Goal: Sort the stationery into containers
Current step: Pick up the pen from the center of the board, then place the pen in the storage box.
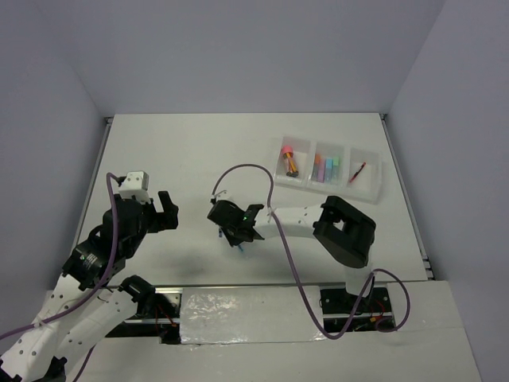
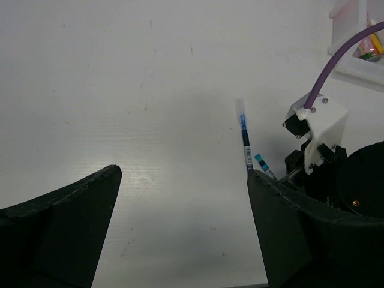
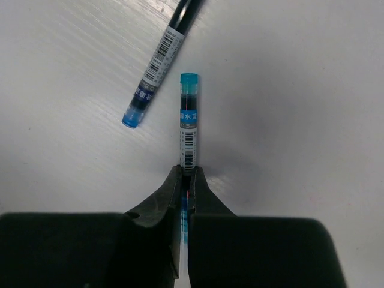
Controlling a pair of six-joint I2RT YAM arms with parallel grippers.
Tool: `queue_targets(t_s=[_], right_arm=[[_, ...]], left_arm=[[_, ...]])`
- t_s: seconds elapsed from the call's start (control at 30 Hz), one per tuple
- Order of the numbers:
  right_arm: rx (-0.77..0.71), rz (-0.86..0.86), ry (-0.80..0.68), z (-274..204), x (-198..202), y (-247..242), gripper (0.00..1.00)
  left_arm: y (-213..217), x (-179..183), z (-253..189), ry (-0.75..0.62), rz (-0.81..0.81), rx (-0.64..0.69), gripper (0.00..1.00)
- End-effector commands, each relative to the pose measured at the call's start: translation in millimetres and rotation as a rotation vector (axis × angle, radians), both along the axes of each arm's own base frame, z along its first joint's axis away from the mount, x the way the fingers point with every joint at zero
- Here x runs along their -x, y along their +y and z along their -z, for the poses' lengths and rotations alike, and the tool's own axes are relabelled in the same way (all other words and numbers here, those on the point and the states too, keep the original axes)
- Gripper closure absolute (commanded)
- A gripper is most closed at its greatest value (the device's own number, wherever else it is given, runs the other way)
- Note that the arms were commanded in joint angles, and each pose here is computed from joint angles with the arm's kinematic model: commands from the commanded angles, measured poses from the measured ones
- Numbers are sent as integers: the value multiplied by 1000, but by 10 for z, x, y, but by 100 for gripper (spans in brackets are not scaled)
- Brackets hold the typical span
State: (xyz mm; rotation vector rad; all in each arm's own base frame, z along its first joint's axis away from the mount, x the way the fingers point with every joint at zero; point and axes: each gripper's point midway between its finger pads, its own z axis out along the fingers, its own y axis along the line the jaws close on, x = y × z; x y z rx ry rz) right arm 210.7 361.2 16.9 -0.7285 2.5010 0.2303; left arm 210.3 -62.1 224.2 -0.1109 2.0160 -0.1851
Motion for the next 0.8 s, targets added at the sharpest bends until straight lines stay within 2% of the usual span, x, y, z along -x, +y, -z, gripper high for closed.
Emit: queue_targets(t_s=[0.0, 0.07, 0.13, 0.17, 0.23, 0.27, 0.37, 0.4, 0.5, 0.6, 0.63, 0.67, 0.73, 0.77], right_arm=[[14, 55, -13, -60, -32, -185, 100], [-63, 134, -70, -414, -265, -365, 100], [-97, 208, -90, -569, -431, -666, 100], [-108, 301, -108, -675, -669, -973, 100], [-148, 412, -174, -1003, -861, -1424, 100], [-144, 534, -205, -1104, -1084, -1843, 100], [-145, 723, -302, -1453, -1339, -2582, 100], [-147, 819, -331, -1542, -1448, -2962, 100], [-113, 974, -390, -1736, -1626, -3566, 100], [-111, 1038, -402, -1806, -1863, -3892, 98], [-76, 1055, -363, -1674, -1923, -3957, 98], [-77, 1074, -390, -1811, -2036, -4022, 98], [-33, 1116, -358, -1702, -2142, -4232, 97], [-40, 1122, -378, -1808, -2240, -4287, 97]], left_arm=[[-22, -45, -91, -40, 4, 9, 1], [-25, -44, -90, -39, 6, 10, 1], [-28, -45, -80, -36, 7, 9, 1], [-28, -45, -80, -36, 8, 7, 1], [-55, -56, -65, -32, 19, 7, 1], [-61, -65, -52, -28, 21, 3, 1], [-175, -129, 10, 17, 59, -6, 1], [-239, -160, 115, 73, 79, -24, 1], [-303, -277, 261, 186, 52, -58, 1], [-557, -414, 450, 291, 74, -9, 1], [-717, -478, 462, 298, 115, 33, 1], [-809, -567, 578, 345, 116, 30, 1], [-929, -718, 580, 356, 105, 55, 1], [-976, -786, 715, 395, 102, 37, 1]])
